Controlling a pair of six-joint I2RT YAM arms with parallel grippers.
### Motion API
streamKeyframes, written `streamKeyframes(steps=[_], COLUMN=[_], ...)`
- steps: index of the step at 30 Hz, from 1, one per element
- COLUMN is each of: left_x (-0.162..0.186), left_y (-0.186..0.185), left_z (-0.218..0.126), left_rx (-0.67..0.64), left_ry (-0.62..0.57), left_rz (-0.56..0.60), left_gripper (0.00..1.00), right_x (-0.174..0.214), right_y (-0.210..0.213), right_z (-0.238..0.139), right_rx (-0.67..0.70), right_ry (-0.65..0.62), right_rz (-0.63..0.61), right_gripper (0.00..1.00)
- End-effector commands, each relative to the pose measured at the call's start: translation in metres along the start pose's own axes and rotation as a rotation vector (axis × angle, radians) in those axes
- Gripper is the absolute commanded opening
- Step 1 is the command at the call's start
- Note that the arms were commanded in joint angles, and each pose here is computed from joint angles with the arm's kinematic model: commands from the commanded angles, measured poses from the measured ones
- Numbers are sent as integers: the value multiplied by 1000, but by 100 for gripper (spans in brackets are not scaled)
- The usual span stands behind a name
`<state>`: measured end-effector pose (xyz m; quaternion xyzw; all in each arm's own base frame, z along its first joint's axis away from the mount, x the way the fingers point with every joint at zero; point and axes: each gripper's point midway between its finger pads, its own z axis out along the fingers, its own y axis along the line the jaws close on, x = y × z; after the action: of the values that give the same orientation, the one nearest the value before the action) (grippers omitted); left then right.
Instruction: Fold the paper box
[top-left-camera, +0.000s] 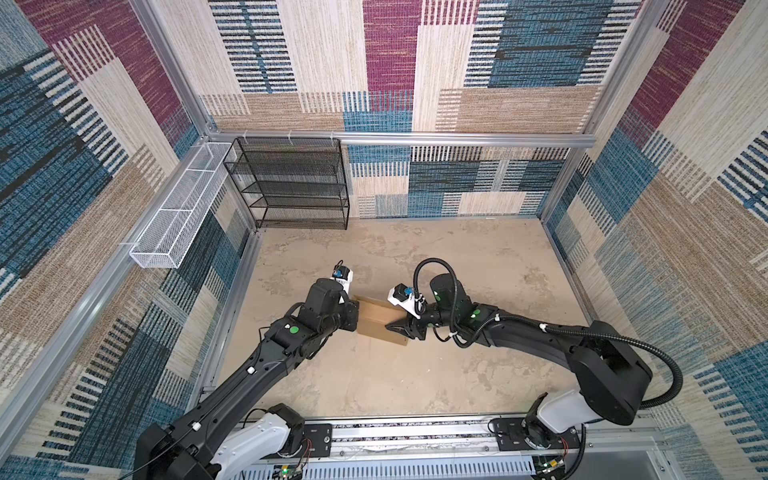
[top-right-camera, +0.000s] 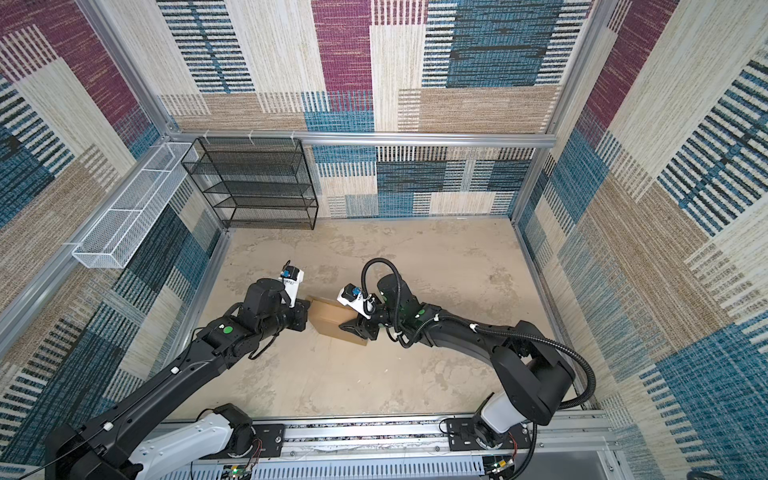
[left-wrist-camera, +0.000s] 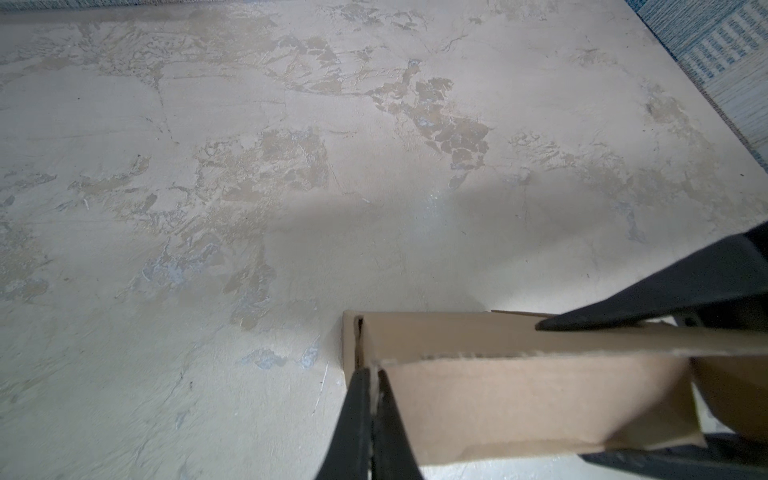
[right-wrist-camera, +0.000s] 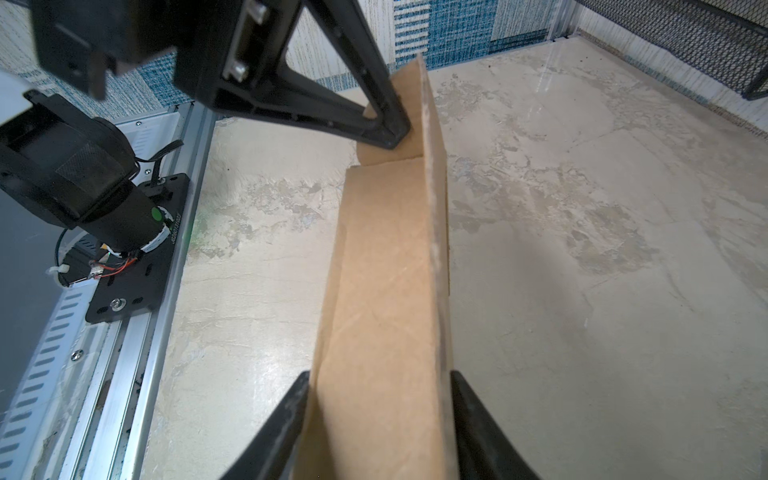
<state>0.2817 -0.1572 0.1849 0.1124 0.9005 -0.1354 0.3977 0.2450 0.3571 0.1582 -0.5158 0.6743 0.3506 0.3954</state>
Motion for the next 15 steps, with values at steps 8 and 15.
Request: streamKeyframes(steps=[8,15], left_x=[14,11], left_y=[4,5], left_z=[2,1], left_rx=[-18,-26], left_ry=[54,50], left_rz=[-13,-11], left_gripper=[0,0], right_x=[-13,-18], right_y=[0,0], right_z=[-5,-11], right_rx=[13,34], right_ry=[-30,-44], right_rz=[-48,-48], right_gripper=[58,73])
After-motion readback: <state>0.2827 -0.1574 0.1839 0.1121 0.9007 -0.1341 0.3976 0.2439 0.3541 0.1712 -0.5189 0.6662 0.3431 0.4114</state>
